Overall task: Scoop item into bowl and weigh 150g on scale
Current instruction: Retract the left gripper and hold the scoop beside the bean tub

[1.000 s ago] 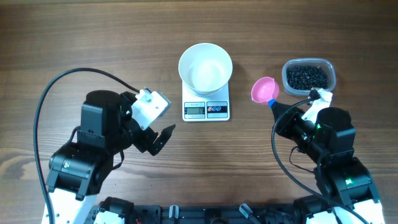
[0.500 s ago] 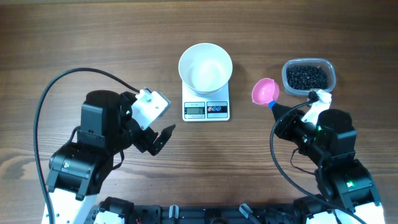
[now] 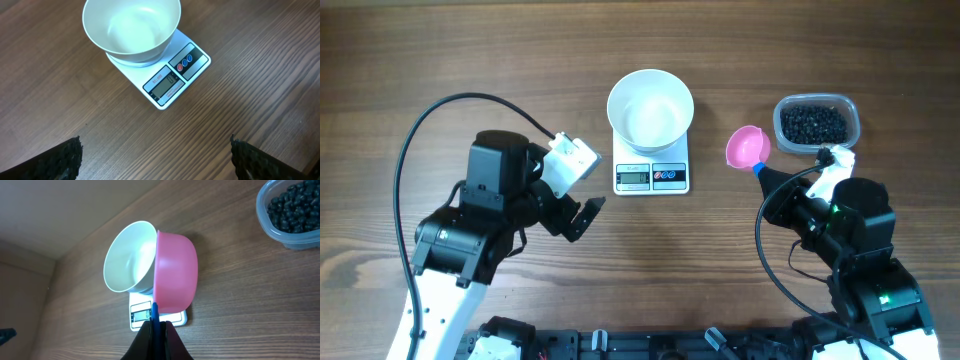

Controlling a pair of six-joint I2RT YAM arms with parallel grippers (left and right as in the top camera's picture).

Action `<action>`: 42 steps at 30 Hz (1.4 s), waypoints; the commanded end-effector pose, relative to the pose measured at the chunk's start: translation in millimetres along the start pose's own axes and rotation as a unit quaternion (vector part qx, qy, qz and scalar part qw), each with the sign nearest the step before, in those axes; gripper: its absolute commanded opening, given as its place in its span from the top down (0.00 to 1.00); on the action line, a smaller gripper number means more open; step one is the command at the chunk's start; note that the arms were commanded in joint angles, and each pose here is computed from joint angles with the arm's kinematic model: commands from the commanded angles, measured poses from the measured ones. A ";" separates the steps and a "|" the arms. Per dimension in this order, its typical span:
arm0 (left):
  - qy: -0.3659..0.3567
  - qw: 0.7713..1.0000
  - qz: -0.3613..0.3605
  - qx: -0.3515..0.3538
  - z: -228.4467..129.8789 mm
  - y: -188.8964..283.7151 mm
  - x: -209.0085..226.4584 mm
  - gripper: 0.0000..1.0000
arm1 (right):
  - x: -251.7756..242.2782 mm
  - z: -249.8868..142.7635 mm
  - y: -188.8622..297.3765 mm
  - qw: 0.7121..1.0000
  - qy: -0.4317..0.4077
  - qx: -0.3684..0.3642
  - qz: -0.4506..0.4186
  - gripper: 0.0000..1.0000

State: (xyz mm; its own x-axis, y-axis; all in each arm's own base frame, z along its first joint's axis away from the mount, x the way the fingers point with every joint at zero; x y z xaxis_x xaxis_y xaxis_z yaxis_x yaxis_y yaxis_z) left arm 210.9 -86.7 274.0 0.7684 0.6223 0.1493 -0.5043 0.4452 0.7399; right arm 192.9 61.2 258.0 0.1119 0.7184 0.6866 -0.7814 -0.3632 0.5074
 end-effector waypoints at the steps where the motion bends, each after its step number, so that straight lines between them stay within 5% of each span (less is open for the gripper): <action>1: -0.007 1.000 -0.004 -0.003 5.2 -0.5 4.1 0.00 | 7.6 5.3 7.7 1.000 0.012 -0.009 0.013 0.96; 42: -0.001 1.000 0.005 -0.030 8.2 14.5 -1.0 0.00 | 5.6 4.1 8.5 1.000 0.011 -0.005 0.004 0.95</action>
State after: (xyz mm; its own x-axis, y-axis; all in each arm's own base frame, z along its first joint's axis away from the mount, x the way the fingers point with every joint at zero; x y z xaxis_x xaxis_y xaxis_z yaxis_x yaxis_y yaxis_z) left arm 203.0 -85.2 283.8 0.7627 0.6243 0.1687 -0.5342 0.4611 0.7085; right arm 190.2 60.6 253.5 0.1308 0.7258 0.6753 -0.7649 -0.3595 0.5345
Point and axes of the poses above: each gripper's point midway between its finger pads, its own y axis back along the fingers, its own x axis along the line the jaws close on, z = x × y, the point moved 8 cm from there along y, back along the fingers, and after that the axes turned 8 degrees about -y, right-handed, at the moved point
